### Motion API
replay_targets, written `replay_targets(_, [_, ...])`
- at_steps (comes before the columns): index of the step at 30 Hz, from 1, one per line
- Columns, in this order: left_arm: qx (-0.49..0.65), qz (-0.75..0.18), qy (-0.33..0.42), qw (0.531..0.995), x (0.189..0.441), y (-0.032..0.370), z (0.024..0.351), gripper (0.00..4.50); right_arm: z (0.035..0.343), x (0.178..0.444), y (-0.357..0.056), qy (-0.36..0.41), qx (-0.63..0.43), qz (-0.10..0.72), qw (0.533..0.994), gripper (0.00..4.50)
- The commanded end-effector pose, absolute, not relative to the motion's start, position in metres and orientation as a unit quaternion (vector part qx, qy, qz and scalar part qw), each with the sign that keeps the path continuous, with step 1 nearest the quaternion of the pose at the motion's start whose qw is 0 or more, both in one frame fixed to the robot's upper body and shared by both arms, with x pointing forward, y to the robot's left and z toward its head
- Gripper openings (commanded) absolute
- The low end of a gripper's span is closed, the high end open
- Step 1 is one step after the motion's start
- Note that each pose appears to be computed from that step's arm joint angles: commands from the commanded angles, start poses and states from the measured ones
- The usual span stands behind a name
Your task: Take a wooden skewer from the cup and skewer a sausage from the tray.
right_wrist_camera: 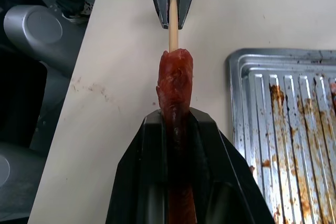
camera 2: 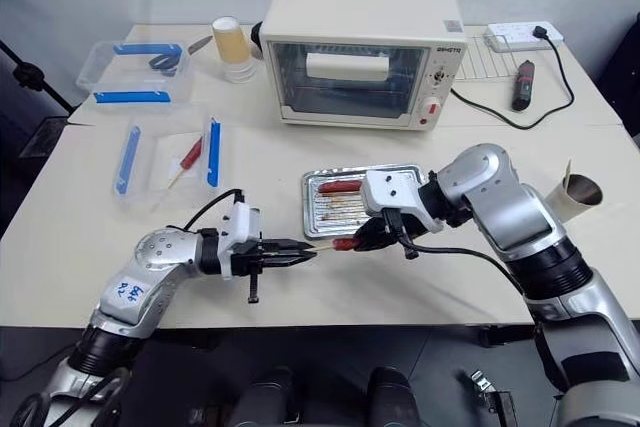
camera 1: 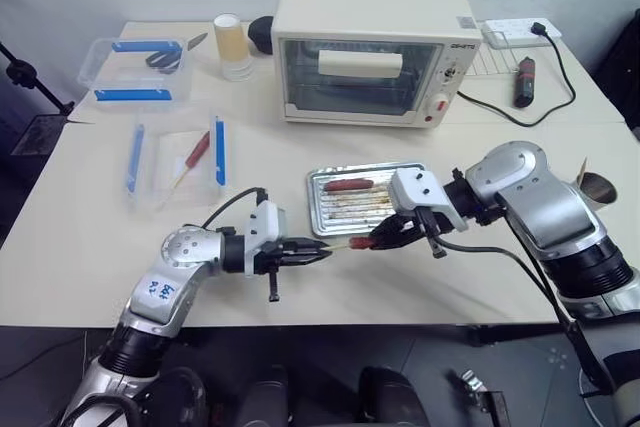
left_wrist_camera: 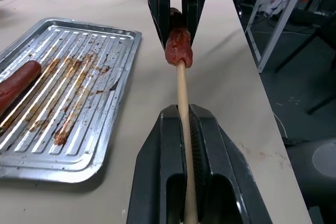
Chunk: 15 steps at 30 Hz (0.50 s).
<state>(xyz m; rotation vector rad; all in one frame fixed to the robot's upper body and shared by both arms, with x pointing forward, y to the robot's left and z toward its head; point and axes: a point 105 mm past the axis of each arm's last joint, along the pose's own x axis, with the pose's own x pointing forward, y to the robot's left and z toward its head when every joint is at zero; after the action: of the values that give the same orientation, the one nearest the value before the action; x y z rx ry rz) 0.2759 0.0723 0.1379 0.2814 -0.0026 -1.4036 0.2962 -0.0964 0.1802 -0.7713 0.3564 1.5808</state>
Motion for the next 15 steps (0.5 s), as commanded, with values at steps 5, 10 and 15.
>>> replay_targets(5, [0.125, -0.698, -0.036, 0.704, 0.272, 0.025, 0.153, 0.00, 0.190, 0.283, -0.074, 0.121, -0.350, 0.720, 0.587, 0.50])
replay_targets(10, [0.123, -0.709, -0.043, 0.693, 0.272, 0.014, 0.157, 0.00, 0.189, 0.281, -0.072, 0.120, -0.350, 0.723, 0.583, 0.50])
replay_targets(15, [0.124, -0.705, -0.042, 0.697, 0.271, 0.020, 0.155, 0.00, 0.189, 0.279, -0.075, 0.141, -0.318, 0.724, 0.596, 0.50])
